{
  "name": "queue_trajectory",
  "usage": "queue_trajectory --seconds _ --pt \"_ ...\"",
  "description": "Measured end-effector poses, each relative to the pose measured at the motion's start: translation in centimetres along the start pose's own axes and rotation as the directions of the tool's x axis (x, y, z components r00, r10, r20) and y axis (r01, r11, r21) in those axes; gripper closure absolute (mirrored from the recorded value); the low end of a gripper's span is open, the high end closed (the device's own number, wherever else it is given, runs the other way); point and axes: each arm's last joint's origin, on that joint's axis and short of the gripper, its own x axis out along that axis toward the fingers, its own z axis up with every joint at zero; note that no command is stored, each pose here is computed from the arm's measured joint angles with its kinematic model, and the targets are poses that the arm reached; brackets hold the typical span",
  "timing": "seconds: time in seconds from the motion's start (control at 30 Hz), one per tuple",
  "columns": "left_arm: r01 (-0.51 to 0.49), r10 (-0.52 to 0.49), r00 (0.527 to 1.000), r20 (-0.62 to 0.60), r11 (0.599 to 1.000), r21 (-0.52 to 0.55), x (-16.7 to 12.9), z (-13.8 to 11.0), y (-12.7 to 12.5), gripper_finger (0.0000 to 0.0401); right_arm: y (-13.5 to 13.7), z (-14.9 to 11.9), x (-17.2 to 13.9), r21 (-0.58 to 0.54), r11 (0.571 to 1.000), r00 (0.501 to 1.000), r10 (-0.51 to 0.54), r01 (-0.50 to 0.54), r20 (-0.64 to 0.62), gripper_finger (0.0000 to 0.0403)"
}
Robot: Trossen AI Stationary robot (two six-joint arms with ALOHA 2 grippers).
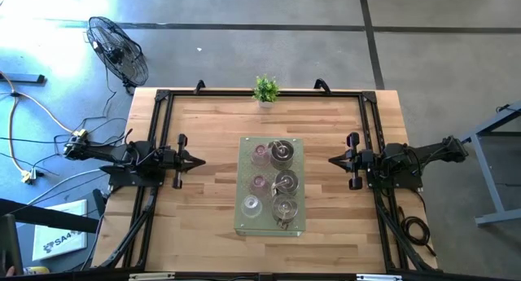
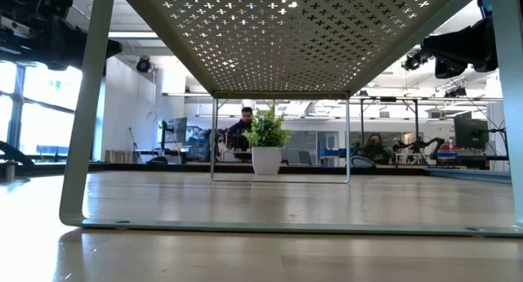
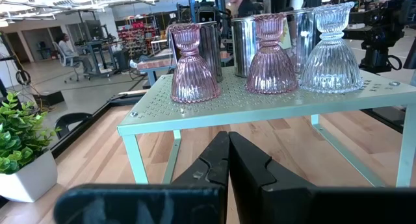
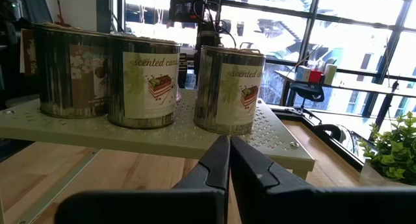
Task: Pick & Place candle stick holders
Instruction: Return to Home Position
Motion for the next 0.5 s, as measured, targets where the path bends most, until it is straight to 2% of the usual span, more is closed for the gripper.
queue_trajectory --seconds 0.5 --pt "0.0 0.0 1.0 0.0 1.0 0.0 0.0 0.0 0.0 0.04 0.0 0.01 0.0 0.0 1.0 1.0 0.0 0.0 0.0 0.0398"
